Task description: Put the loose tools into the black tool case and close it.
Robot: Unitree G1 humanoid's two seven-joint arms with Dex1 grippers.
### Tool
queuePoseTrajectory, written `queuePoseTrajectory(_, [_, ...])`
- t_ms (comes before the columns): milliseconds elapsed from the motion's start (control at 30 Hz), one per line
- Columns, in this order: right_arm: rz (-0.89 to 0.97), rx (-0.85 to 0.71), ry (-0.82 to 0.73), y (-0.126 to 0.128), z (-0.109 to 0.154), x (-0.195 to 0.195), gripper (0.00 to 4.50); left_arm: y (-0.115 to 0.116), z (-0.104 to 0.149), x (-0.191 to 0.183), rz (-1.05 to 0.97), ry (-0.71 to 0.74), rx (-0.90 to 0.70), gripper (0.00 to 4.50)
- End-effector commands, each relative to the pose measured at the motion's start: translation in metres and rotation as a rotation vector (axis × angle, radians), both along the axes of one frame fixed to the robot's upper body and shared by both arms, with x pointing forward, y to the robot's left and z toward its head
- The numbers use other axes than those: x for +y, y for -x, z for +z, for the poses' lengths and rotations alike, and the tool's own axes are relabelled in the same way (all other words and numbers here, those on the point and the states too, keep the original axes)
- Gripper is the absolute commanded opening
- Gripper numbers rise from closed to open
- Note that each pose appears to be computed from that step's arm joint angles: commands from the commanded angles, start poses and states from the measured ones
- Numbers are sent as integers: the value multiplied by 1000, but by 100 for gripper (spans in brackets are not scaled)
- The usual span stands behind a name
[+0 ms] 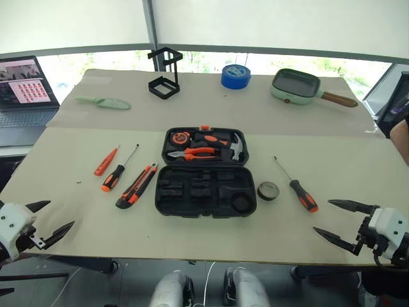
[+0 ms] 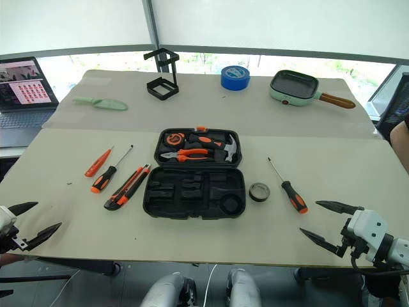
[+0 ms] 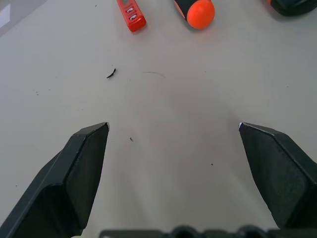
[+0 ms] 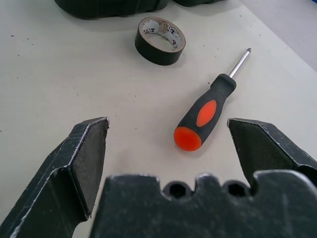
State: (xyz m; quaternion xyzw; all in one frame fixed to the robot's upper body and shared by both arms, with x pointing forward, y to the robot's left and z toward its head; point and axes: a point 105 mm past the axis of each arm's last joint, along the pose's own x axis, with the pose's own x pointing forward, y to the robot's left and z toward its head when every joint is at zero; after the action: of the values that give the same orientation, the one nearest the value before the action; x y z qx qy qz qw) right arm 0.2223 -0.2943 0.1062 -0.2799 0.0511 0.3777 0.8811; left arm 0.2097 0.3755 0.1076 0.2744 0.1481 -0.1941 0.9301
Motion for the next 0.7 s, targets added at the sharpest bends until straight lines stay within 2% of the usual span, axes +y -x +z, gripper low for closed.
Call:
queuePoseTrajectory(33, [34, -62, -60, -12, 20, 15, 446, 4, 7, 2, 33, 94, 20, 450])
queuePoseTrajectory(100, [77, -164, -194, -25, 42, 42, 446, 11, 8, 13, 145, 278, 77, 450])
queuePoseTrajectory(167, [103, -226, -289, -31, 58, 61, 446, 15, 10, 24, 246, 352, 83, 450])
queuePoseTrajectory(267, [186, -230, -410, -31, 75, 86, 446, 24, 6, 37, 393, 456, 129, 450])
queuePoseTrajectory(433, [272, -276, -463, -29, 87, 109, 446, 34, 4, 36, 526, 633, 229, 450])
queuePoseTrajectory(600, [324, -283, -477, -27, 87, 123, 446, 16, 30, 22, 483, 673, 179, 450])
queuePoseTrajectory(700, [336, -267, -477, -28, 79, 129, 446, -23, 55, -14, 323, 574, 137, 450])
